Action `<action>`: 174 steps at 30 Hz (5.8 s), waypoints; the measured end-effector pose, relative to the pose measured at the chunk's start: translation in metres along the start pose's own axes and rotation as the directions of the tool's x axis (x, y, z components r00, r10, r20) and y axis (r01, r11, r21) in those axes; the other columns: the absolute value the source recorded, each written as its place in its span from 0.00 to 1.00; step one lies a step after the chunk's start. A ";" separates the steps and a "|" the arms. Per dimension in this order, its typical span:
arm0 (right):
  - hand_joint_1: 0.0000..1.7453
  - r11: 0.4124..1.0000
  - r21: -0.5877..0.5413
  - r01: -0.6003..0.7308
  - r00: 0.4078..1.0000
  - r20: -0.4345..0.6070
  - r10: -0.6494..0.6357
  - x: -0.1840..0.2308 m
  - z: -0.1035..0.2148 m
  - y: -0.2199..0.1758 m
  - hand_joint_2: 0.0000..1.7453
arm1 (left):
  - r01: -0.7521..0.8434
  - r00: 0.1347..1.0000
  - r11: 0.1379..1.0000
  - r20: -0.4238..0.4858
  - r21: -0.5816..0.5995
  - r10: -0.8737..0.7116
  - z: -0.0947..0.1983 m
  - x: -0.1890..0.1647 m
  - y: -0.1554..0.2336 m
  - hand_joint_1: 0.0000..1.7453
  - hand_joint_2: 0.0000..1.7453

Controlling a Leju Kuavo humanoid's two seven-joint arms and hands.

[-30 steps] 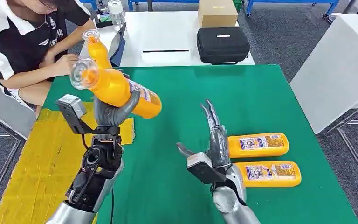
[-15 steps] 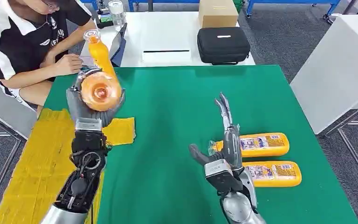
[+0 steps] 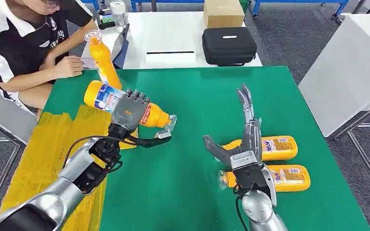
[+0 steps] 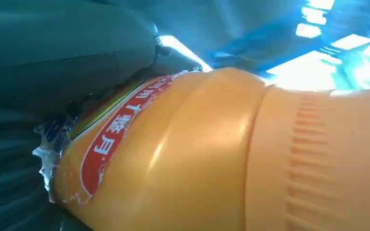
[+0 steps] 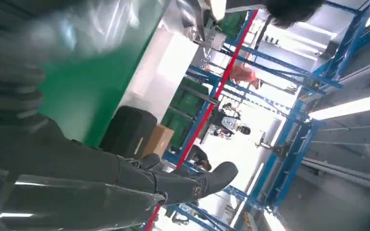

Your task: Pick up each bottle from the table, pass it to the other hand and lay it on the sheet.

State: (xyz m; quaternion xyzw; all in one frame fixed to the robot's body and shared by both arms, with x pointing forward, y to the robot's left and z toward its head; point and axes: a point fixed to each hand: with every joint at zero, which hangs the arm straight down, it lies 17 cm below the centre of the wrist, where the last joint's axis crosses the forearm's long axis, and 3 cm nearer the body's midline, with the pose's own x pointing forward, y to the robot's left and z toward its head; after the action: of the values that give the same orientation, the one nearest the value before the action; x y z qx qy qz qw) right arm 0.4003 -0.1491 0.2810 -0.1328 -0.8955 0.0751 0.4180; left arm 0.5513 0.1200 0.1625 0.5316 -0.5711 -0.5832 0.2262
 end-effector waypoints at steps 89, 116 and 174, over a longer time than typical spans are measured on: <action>0.00 0.677 -0.298 -0.673 0.667 0.152 0.729 0.035 -0.003 -0.078 1.00 | -0.813 0.307 0.187 0.132 0.552 0.943 0.042 -0.077 0.101 0.00 1.00; 0.00 0.348 0.656 -0.669 0.533 0.098 0.840 -0.209 0.079 -0.109 1.00 | -0.912 0.108 0.039 0.146 0.408 0.983 0.046 -0.039 0.065 0.00 1.00; 1.00 0.118 0.820 -0.561 0.209 0.002 0.978 -0.335 0.120 -0.147 1.00 | -0.928 0.048 0.042 0.008 0.371 0.999 0.045 -0.014 0.013 0.00 1.00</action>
State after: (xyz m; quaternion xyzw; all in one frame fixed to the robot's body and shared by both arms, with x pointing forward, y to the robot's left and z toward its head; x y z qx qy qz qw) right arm 0.4879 -0.3931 -0.0037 -0.4627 -0.3947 0.5689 0.5535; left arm 0.5119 0.1485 0.1697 0.0966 -0.8186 -0.1134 0.5548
